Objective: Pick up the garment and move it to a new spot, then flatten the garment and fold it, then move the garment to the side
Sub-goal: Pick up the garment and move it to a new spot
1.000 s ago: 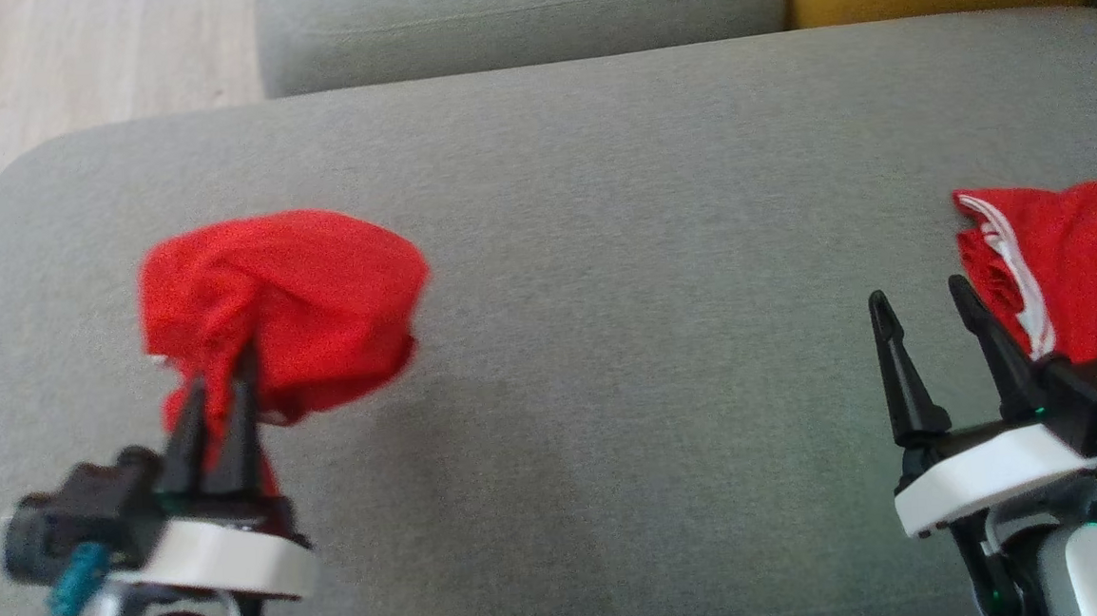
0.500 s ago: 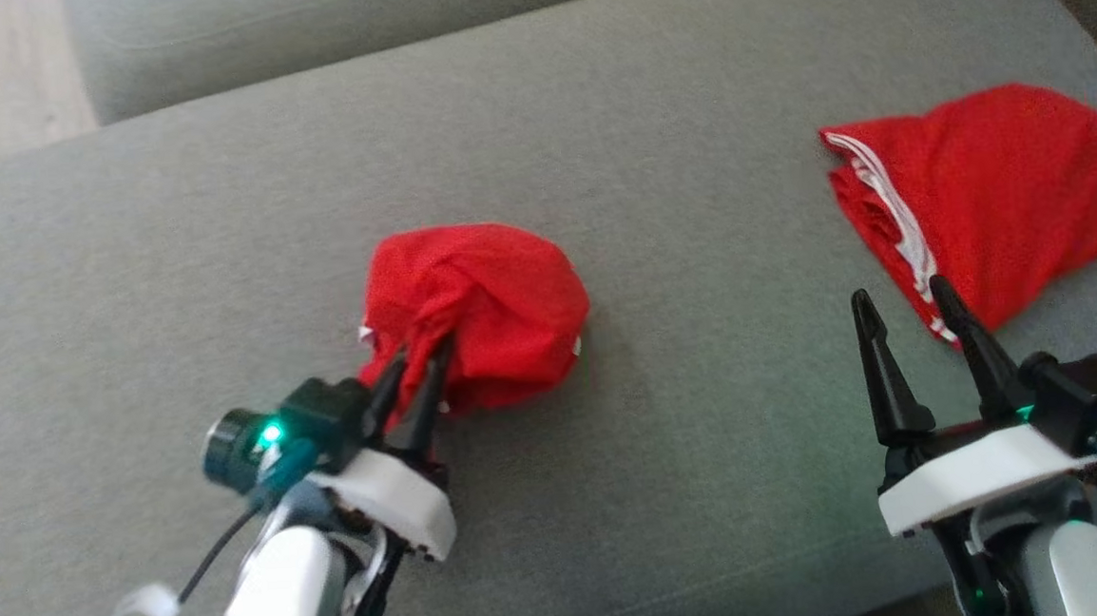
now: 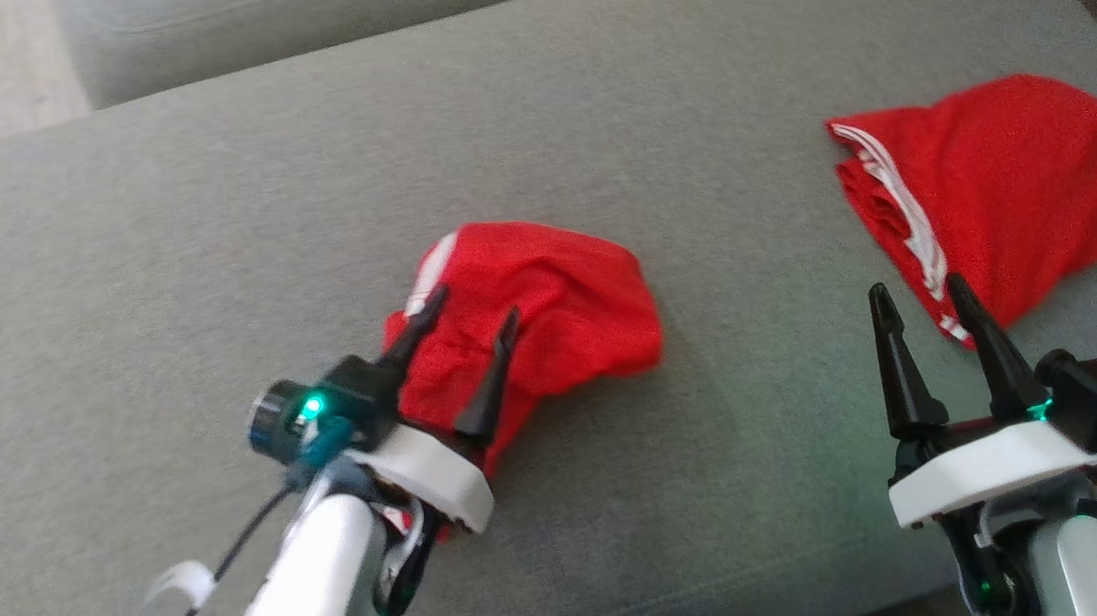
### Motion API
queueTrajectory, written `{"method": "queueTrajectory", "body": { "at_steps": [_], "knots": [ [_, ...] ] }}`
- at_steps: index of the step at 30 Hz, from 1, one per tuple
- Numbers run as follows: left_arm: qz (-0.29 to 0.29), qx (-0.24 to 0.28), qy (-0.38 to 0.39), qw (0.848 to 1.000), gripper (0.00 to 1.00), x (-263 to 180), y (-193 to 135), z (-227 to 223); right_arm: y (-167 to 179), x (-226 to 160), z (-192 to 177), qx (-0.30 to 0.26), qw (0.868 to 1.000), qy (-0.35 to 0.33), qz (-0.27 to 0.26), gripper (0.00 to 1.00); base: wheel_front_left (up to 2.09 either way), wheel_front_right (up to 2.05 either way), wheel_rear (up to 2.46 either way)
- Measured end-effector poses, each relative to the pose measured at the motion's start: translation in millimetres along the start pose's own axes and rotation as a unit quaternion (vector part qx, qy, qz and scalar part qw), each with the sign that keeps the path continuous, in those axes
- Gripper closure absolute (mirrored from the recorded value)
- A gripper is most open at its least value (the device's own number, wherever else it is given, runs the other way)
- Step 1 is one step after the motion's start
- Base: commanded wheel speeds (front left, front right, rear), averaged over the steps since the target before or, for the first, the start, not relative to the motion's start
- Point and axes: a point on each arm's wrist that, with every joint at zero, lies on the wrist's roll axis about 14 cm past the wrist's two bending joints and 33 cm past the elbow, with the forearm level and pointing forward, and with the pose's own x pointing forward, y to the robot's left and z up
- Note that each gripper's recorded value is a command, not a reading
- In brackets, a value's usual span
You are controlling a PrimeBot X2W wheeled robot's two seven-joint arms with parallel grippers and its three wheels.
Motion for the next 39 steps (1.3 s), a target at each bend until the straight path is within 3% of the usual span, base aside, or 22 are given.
{"method": "queueTrajectory", "body": {
  "at_steps": [5, 11, 15, 24, 39],
  "knots": [
    [0.106, 0.000, -0.049, 0.993, 0.00, -24.8, 47.4, 30.7, 18.2, 7.8, 4.1, -0.003, 1.000, -0.006, 0.029, 0.00, 0.00, 0.00, 0.00],
    [0.241, 0.020, -0.067, 0.968, 0.00, -86.1, 114.7, 45.6, 42.1, 18.6, 10.2, -0.009, 0.998, -0.011, 0.067, 0.00, 0.00, 0.00, 0.00],
    [0.297, 0.030, -0.062, 0.952, 0.00, -126.4, 139.2, 44.7, 56.2, 22.7, 11.6, -0.017, 0.996, -0.011, 0.088, 0.00, 0.00, 0.00, 0.00],
    [0.329, 0.013, -0.041, 0.943, 0.00, -177.2, 131.9, 30.2, 67.4, 7.9, 10.7, -0.023, 0.994, -0.006, 0.106, 0.00, 0.00, 0.00, 0.00],
    [0.321, 0.009, -0.035, 0.946, 0.00, -188.7, 112.3, 31.8, 61.3, -9.5, 6.6, -0.037, 0.995, 0.004, 0.097, 0.00, 0.00, 0.00, 0.00]
  ]
}}
